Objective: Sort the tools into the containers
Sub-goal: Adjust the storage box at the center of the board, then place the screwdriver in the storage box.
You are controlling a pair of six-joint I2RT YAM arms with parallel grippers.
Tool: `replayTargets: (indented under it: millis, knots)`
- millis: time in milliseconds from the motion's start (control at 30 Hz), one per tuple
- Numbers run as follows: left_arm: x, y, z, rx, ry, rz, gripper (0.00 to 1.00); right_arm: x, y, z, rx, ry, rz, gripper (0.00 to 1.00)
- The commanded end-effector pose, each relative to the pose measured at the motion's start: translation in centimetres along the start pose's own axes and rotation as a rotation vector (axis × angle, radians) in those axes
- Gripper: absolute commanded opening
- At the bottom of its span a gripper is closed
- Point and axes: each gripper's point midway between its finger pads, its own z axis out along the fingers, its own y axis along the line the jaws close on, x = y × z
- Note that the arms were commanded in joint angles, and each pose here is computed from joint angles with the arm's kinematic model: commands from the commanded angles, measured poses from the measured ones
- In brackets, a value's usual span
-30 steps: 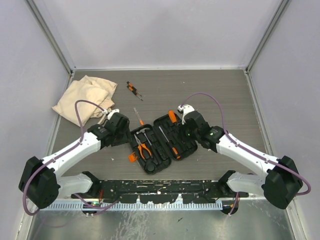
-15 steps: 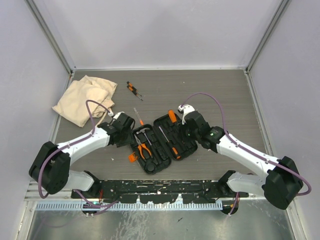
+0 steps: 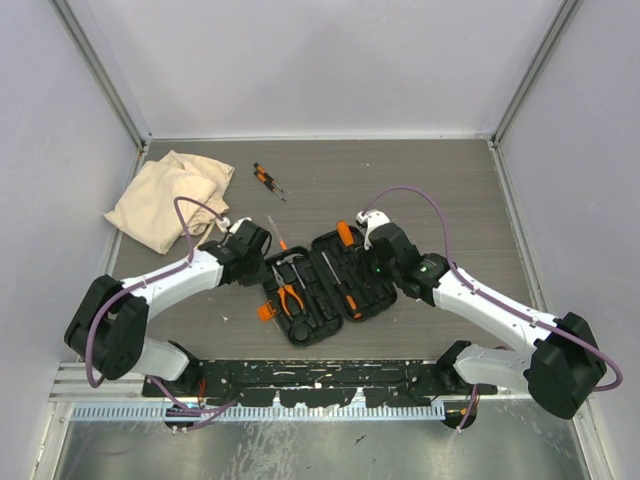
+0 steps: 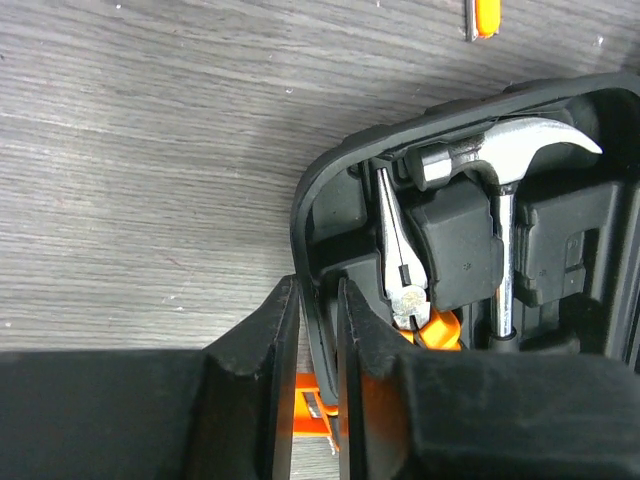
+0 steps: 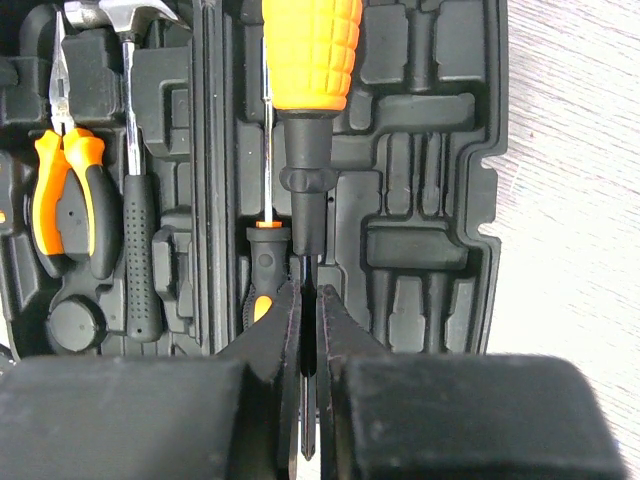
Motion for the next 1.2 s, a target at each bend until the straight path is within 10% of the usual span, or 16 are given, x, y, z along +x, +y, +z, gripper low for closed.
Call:
replayTargets:
  millis: [0, 733, 1167]
  knots:
    - [0.4, 1.7, 1.3, -0.059, 0.023, 0.047, 0.13, -2.3, 0.4, -0.7, -0.010, -0.096, 0.014, 0.01]
    - [-5.4, 3.8, 2.2, -0.088, 0.002, 0.156, 0.00, -1.5, 1.2, -0.1, -0.030, -0.038, 0.115, 0.01]
    - [-7.5, 0.6, -0.9, 0.061, -0.059, 0.126, 0.37, 0.0, 3.5, 1.8, -0.104, 0.067, 0.276, 0.01]
